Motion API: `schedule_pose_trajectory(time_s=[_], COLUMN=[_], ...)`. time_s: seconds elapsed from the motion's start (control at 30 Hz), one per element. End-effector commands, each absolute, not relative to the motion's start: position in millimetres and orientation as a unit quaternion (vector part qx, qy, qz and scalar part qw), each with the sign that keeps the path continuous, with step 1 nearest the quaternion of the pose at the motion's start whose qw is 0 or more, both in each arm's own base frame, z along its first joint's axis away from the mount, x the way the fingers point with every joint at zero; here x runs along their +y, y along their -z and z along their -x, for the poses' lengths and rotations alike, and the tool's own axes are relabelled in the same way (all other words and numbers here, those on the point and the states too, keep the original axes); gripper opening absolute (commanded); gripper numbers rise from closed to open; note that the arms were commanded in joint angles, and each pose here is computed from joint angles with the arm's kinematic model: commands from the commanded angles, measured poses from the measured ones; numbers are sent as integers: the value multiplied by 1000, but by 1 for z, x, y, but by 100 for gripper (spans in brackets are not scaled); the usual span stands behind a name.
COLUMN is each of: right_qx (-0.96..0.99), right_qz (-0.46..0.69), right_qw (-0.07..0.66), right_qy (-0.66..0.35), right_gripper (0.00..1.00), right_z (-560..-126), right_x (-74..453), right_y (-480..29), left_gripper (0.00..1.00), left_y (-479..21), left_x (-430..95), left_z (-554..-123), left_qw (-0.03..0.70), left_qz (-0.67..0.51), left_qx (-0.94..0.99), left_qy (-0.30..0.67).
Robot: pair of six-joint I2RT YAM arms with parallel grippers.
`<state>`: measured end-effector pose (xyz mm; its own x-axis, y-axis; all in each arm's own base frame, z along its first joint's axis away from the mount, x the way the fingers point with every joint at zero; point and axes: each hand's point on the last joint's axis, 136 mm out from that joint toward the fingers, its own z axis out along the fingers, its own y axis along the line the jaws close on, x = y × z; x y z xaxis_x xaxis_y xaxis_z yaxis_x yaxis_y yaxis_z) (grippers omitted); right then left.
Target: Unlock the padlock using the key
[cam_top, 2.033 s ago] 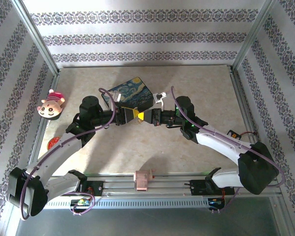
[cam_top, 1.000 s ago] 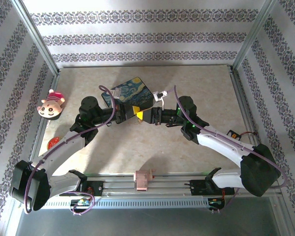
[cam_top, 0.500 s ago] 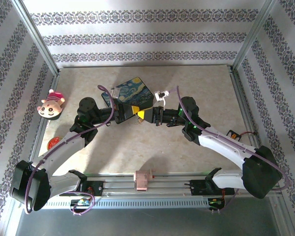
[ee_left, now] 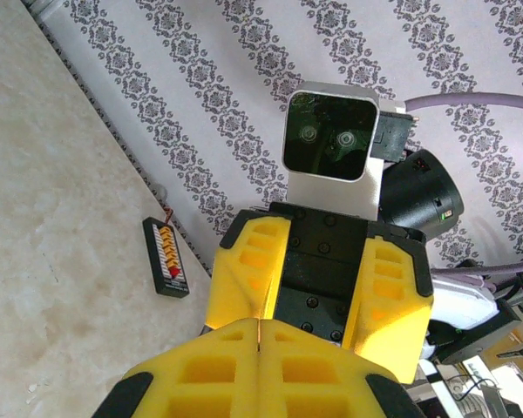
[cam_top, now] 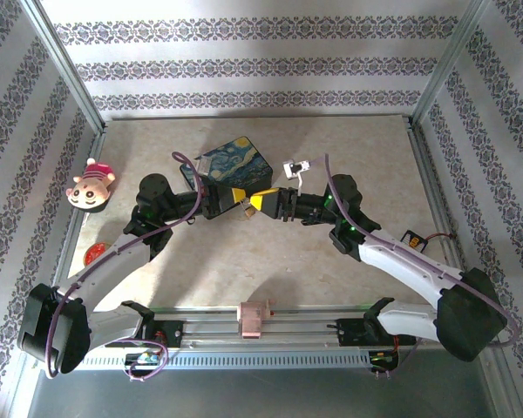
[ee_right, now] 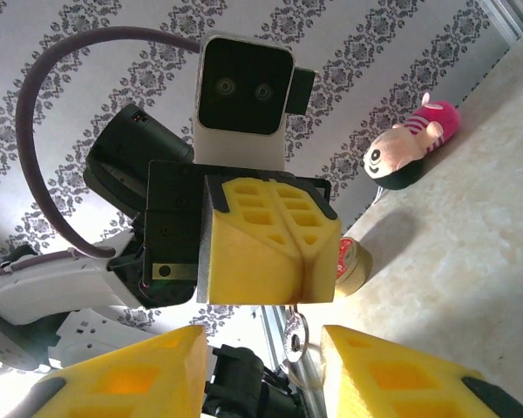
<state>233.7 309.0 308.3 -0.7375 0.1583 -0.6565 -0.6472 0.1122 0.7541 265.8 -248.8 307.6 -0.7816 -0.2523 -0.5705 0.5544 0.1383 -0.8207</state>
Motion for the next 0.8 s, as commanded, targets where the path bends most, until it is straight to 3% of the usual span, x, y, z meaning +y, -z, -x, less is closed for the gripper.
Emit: schedule_pose_trajectory(time_s=[0.0,0.57,0.77], right_qx=[661,648,644], right_qz=[189,214,214], right_qw=[333,316,324], right_qy=[-645,-659,-660], right_gripper=[39,34,39], right_z=[-233,-229,-229], right_x=[306,322,322], right_y=[-319,-322,-326], left_gripper=[0,0,0], left_y=[-320,-326,-328], left_x=[-245,-244,-244], left_z=[-265,-266,-265], left_qw=[330,320,318], left_qz=[-123,-121,-124], left_qx=[669,646,644], left_qy=[655,683,684])
